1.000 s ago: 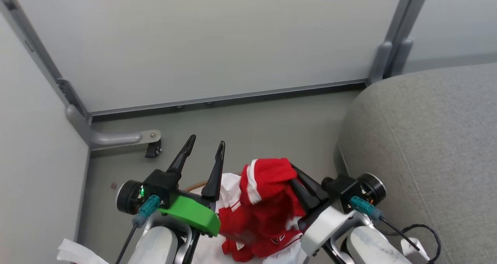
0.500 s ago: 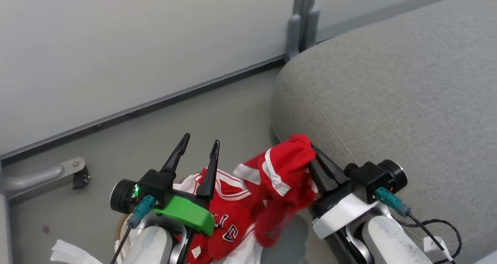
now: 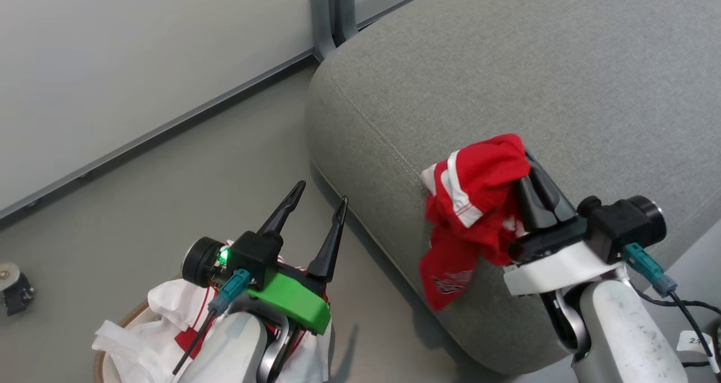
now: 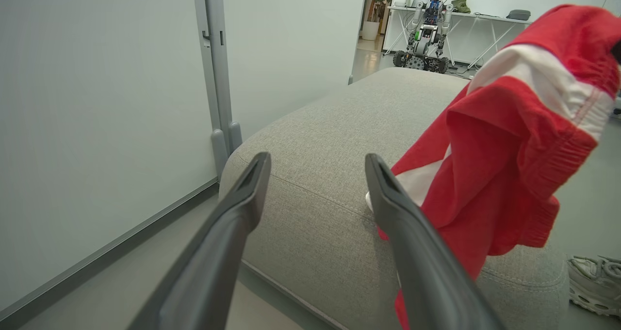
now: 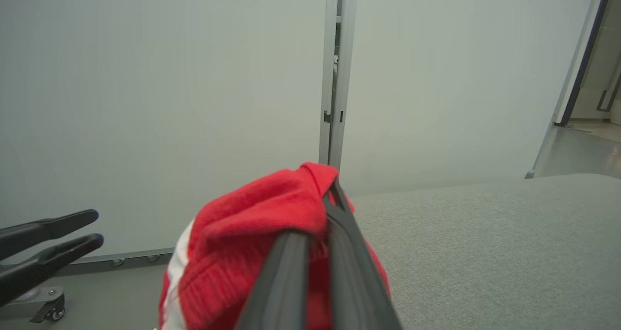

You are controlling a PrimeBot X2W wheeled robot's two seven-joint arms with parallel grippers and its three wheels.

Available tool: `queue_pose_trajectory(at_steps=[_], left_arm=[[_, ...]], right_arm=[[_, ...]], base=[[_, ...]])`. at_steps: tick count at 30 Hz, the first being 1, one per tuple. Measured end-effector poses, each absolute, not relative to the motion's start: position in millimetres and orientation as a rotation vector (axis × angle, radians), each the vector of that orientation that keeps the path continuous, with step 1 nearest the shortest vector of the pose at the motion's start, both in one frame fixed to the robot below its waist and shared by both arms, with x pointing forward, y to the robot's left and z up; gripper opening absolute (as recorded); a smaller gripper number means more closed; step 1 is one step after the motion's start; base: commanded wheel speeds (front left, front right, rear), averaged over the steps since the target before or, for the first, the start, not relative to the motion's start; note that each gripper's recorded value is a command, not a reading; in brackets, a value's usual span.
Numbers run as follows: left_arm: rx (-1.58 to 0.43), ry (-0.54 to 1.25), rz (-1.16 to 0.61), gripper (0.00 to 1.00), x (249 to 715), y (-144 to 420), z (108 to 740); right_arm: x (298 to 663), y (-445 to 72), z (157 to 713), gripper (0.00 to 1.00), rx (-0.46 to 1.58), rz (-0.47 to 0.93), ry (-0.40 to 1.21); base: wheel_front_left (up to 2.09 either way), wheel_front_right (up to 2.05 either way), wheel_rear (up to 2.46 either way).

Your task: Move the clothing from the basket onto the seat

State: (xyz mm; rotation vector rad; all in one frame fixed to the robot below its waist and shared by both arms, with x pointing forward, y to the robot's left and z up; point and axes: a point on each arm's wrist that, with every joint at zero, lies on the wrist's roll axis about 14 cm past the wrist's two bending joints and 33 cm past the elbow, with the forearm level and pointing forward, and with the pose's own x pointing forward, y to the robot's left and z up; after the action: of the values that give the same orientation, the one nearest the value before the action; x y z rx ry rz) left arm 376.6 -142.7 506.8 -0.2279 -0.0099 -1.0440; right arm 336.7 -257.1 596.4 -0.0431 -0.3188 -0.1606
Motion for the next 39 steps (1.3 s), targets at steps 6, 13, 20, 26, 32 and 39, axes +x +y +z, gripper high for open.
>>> queue_pose_trajectory(at_steps=[6, 13, 20, 26, 32, 39], left_arm=[[-0.244, 0.022, -1.095, 1.0, 376, -155, 494], [-0.219, 0.059, -1.099, 1.0, 393, -144, 466], [-0.214, 0.072, -1.109, 1.0, 411, -136, 444], [-0.226, 0.075, -1.119, 1.0, 427, -132, 427], [-0.256, 0.088, -1.105, 1.0, 440, -126, 412], [-0.264, 0.152, -1.038, 1.0, 451, -102, 383]], right_arm=[[350, -282, 630, 0.0, -0.201, -0.191, -0.375], [392, -314, 690, 0.0, -0.437, -0.201, -0.45], [438, -343, 728, 0.0, -0.585, -0.248, -0.47], [478, -381, 722, 0.0, -0.645, -0.341, -0.399], [512, -406, 654, 0.0, -0.621, -0.388, -0.226], [516, -419, 527, 0.0, -0.528, -0.427, 0.059]], base=[[0.0, 0.0, 0.0], [0.0, 0.0, 0.0], [0.0, 0.0, 0.0], [0.0, 0.0, 0.0], [0.0, 0.0, 0.0], [0.0, 0.0, 0.0]])
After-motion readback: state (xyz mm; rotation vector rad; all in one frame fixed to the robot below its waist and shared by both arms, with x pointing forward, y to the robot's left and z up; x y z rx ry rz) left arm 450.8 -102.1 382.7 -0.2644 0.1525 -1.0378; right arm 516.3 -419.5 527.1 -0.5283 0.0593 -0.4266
